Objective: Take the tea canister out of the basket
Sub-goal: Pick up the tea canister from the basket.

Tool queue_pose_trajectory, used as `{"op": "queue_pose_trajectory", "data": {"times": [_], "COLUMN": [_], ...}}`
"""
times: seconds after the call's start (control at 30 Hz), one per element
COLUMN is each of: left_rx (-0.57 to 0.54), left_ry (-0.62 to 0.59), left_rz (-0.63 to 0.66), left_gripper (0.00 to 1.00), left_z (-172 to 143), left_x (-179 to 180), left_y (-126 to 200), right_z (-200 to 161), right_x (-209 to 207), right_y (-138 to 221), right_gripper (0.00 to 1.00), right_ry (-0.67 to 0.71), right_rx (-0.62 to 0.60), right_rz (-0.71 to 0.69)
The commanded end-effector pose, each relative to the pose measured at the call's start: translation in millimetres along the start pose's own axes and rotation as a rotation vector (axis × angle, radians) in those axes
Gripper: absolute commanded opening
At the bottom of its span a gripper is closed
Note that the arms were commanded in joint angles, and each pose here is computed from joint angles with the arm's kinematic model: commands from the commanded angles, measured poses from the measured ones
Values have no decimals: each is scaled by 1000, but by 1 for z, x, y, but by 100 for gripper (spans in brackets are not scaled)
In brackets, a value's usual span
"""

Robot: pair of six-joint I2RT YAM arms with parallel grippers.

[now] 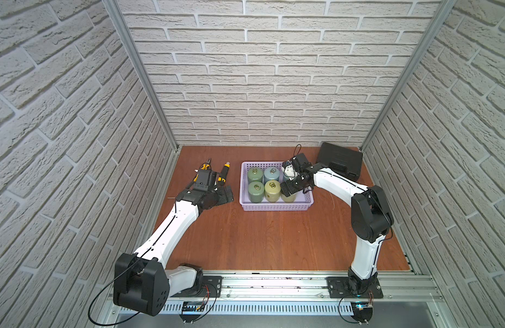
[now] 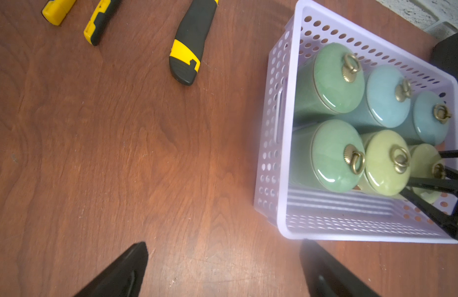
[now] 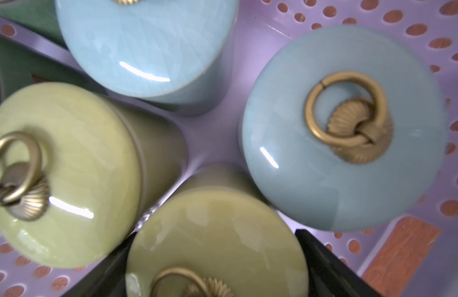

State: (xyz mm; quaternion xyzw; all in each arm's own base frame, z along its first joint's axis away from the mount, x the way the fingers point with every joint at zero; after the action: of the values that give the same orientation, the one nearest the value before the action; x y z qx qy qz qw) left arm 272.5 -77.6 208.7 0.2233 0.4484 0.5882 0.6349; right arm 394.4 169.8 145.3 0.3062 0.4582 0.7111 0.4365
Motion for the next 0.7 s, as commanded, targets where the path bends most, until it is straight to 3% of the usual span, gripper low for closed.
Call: {"op": "queue_pose_trajectory", "data": {"times": [0.0, 0.33, 0.47, 0.6, 0.67], "left_rx": [-15, -14, -15, -14, -16], "left_ry": [0, 0, 2, 6, 7], "left_rz": [1, 0, 0, 3, 2], "left_gripper": [98, 98, 98, 98, 98], "left_z": [-2, -1, -1, -2, -2], "left_x": [0, 0, 0, 1, 1], "left_y": [2, 1, 2, 1, 1], "right_z": [10, 11, 9, 6, 5], "right_x": [2, 3, 2, 3, 3], "right_y": [-2, -5, -4, -2, 1], "right_gripper": [93, 86, 76, 57, 55], "right_ry": [-6, -13, -15, -17, -18], "right_rx": [-33, -19, -12, -7, -12], "right_rz": [-12, -10, -11, -8, -13]}}
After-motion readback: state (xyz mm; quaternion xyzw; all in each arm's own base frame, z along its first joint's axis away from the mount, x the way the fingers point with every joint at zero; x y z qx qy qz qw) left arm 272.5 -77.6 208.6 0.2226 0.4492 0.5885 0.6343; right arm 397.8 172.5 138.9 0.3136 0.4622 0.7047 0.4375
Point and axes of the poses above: each gripper's point midway between its finger pads, its own y axis back along the fingers, its own x axis along the line the jaws close on, z = x × y, the point moved 7 cm from there along y, back along the fingers
